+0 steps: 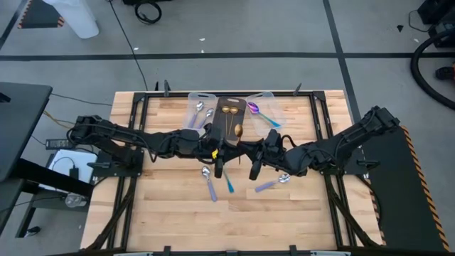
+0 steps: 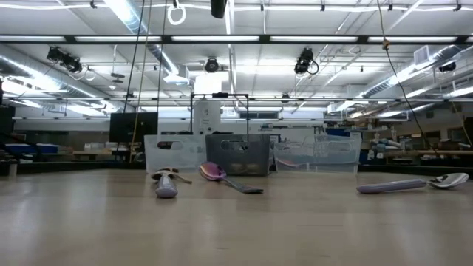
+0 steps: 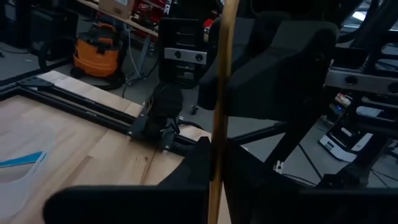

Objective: Sort silverware by color (type)
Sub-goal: Put the bottom gold spoon into the black bin

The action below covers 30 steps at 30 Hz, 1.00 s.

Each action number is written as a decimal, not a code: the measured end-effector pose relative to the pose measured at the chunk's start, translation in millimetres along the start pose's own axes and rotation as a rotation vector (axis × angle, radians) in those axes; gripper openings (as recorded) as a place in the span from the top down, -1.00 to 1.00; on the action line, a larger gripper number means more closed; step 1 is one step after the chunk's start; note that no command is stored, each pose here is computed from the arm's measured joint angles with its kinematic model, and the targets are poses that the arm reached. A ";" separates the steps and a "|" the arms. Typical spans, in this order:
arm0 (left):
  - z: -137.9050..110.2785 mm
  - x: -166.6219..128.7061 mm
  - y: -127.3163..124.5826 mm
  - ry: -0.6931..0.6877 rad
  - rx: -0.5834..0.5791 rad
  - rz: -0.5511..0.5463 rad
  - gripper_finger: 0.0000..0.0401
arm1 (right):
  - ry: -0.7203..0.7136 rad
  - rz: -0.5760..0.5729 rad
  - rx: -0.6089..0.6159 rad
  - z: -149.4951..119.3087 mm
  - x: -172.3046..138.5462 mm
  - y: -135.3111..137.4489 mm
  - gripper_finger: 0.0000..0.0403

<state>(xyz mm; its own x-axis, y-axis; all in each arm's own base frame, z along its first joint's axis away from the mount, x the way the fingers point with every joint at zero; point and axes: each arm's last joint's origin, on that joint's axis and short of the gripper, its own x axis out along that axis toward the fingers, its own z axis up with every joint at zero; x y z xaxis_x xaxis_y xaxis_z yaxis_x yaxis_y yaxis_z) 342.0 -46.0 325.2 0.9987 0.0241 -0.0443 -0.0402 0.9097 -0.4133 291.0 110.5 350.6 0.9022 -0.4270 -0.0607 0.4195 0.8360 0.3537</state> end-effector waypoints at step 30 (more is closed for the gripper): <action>9.8 3.2 22.7 -0.005 -0.055 0.020 0.87 | -0.074 -0.157 -0.053 -0.6 -11.1 2.8 0.12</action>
<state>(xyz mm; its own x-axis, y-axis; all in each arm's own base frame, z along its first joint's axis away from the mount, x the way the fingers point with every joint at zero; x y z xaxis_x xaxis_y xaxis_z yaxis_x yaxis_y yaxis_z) 344.6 -21.2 324.6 0.9978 0.0439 -0.0489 -0.0616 0.8851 -0.4614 282.2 117.8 351.7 0.8161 -0.5764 -0.0423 0.5614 0.7732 0.2951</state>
